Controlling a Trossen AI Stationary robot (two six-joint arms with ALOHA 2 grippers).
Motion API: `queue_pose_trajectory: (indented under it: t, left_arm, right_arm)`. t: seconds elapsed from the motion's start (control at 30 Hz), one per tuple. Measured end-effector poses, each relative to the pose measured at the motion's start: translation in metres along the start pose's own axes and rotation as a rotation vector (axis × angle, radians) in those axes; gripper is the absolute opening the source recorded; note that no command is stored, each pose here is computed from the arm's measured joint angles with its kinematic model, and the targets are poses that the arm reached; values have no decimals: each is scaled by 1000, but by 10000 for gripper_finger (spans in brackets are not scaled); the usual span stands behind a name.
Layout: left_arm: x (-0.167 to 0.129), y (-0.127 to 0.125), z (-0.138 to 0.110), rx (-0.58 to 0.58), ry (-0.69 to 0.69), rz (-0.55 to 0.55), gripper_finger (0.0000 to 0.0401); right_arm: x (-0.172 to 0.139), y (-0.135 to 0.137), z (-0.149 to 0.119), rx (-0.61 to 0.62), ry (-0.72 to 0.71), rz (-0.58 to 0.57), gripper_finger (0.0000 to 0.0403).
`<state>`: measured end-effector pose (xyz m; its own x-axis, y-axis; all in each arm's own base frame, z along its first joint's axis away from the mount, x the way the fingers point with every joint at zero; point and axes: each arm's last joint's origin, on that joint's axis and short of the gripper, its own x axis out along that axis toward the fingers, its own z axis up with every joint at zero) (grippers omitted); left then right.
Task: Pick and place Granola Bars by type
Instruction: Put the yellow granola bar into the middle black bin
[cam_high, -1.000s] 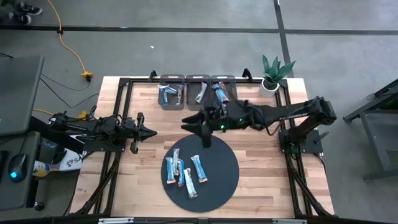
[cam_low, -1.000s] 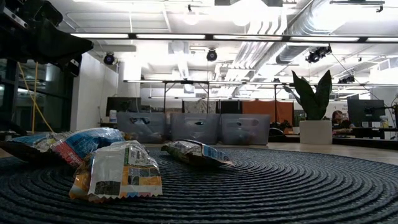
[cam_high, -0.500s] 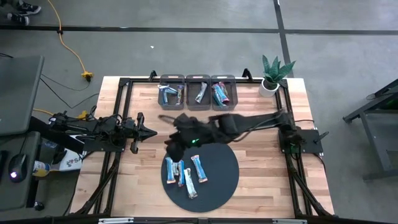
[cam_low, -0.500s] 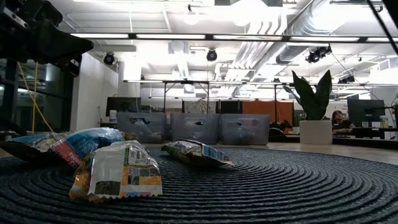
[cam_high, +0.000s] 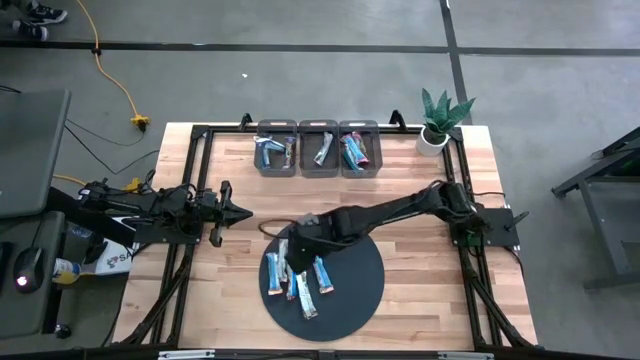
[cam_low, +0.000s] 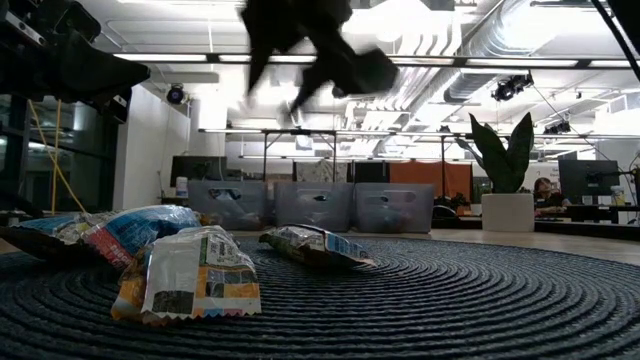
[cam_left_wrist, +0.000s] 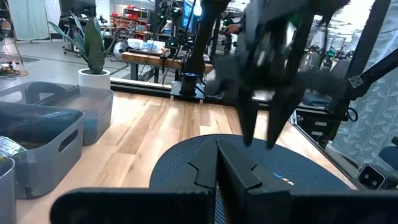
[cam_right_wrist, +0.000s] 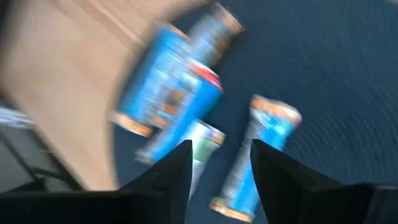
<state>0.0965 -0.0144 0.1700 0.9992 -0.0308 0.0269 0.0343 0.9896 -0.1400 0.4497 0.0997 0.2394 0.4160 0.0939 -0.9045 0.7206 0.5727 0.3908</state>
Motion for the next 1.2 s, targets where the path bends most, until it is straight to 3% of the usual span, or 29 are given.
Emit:
queue_pose_trajectory:
  t: [0.17, 0.3, 0.7, 1.2]
  left_arm:
    - [0, 0, 0, 0, 0, 0, 1]
    - [0, 0, 0, 0, 0, 0, 1]
    - [0, 0, 0, 0, 0, 0, 1]
    - [0, 0, 0, 0, 0, 0, 1]
  right_arm:
    - [27, -19, -14, 42, 86, -61, 146]
    - [38, -22, -20, 39, 102, -36, 155]
    - [41, -21, -21, 23, 74, -17, 218]
    - [53, -24, -22, 41, 67, -54, 225]
